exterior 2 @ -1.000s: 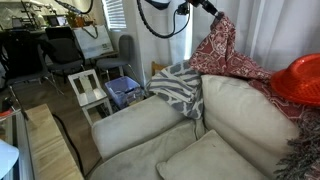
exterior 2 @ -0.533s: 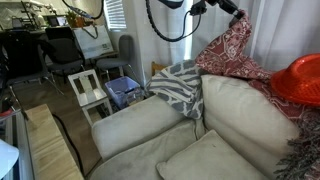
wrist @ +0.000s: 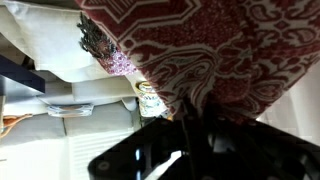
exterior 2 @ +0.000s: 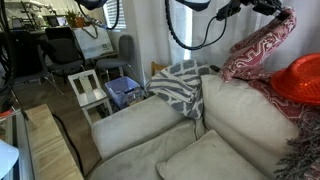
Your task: Move the maroon fleece to the right
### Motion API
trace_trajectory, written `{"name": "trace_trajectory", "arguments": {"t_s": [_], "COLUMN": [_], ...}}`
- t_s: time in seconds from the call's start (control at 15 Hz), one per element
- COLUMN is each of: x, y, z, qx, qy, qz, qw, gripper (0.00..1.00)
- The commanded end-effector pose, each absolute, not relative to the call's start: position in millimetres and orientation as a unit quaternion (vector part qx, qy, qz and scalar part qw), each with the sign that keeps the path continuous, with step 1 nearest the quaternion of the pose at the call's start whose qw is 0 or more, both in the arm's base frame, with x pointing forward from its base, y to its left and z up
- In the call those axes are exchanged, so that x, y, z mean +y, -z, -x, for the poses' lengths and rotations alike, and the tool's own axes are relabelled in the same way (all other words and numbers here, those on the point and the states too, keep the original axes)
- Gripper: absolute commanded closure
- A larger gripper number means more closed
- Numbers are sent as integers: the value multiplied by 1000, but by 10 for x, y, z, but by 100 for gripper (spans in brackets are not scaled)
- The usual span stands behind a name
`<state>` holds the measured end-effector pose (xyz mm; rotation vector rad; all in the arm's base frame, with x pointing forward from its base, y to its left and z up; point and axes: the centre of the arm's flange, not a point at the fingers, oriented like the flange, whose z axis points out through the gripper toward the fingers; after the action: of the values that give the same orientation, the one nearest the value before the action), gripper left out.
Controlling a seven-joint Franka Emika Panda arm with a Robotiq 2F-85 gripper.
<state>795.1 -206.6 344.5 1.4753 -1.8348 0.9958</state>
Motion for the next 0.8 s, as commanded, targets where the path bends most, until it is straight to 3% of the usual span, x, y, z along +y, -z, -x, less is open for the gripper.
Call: {"name": "trace_trajectory", "arguments": {"t_s": [0.0,0.2,0.27,0.47,0.73], "x": [-2026,-1906,-1902,-2308,-2935], "y": [-3444,-3444,-3444,-3495,-3510], "z": [-7961,-7991,-7992,-8326,-8242], "qx": [-686,-682,-682,-709,-752], "qy": [-373,-375,-375,-363,-256], "qz": [-555,-560,-560,-523,-515], "qw": [287,284,284,302,322], "gripper": [91,91,98,98,98]}}
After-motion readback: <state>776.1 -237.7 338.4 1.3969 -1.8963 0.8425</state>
